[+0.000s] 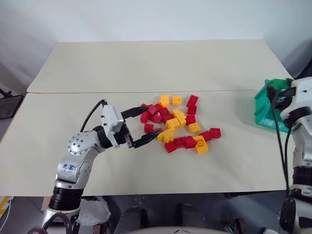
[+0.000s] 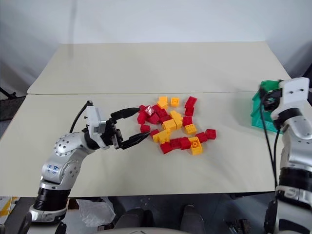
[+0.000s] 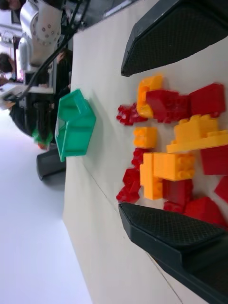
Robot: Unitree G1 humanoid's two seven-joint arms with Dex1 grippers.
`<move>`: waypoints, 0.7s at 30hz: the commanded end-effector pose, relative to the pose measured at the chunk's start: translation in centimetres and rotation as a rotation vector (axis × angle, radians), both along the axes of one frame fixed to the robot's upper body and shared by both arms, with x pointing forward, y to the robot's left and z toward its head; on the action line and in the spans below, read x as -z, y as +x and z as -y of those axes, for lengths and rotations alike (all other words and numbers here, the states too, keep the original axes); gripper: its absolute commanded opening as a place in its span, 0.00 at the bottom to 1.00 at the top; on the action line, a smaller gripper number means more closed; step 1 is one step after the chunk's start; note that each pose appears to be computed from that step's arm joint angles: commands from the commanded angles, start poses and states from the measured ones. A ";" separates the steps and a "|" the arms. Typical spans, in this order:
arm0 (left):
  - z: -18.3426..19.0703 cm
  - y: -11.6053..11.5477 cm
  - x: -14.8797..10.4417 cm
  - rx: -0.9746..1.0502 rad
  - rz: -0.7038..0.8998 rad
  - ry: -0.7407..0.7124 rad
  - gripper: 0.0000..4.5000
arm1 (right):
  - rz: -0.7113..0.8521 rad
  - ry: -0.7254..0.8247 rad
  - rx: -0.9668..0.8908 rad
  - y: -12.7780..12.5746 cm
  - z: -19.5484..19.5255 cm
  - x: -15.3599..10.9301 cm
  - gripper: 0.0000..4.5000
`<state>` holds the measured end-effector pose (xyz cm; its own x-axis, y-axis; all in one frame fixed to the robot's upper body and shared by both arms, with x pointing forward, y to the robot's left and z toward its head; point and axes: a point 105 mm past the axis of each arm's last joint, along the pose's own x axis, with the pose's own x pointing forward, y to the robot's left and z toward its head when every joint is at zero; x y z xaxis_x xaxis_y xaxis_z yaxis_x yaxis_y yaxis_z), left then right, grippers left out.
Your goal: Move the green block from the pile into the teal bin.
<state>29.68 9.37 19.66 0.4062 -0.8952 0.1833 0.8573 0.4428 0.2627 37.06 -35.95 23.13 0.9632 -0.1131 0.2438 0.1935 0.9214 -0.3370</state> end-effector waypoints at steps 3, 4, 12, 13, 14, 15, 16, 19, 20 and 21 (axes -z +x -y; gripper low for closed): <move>0.5 -0.2 -1.2 0.001 0.045 -0.001 1.00 | -0.057 0.039 0.117 1.0 3.3 0.5 0.54; 0.3 -0.3 -1.1 0.006 0.041 0.006 1.00 | -0.071 0.043 0.111 1.3 3.3 0.8 0.54; -1.4 -0.7 -0.4 -0.032 0.018 0.047 1.00 | -0.063 0.097 0.102 1.8 3.7 0.7 0.99; -1.6 -0.8 -0.2 -0.036 0.015 0.050 1.00 | -0.044 0.101 0.106 1.6 3.8 0.4 0.99; -1.9 -0.9 -0.1 -0.042 0.012 0.055 1.00 | -0.022 0.092 0.106 1.4 3.9 -0.1 0.99; -2.2 -1.0 0.1 -0.047 0.011 0.064 1.00 | 0.024 0.073 0.101 1.1 3.8 -0.9 0.99; -2.6 -1.1 0.3 -0.060 0.009 0.074 1.00 | 0.090 0.074 -0.021 1.0 2.3 -2.1 0.99; -4.1 -1.3 0.8 -0.107 0.009 0.108 1.00 | 0.184 0.021 -0.244 0.1 -0.7 -3.7 0.99; -4.6 -1.3 1.0 -0.123 0.006 0.119 1.00 | 0.185 0.030 -0.332 -0.2 -1.8 -3.6 0.99; -5.3 -1.4 1.2 -0.145 0.006 0.134 1.00 | 0.180 0.022 -0.438 -0.6 -3.2 -3.5 0.99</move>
<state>28.75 13.87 17.47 0.5200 -0.8525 0.0531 0.8136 0.5132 0.2734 37.58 -34.39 24.96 0.9240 0.1561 0.3491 -0.0538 0.9569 -0.2855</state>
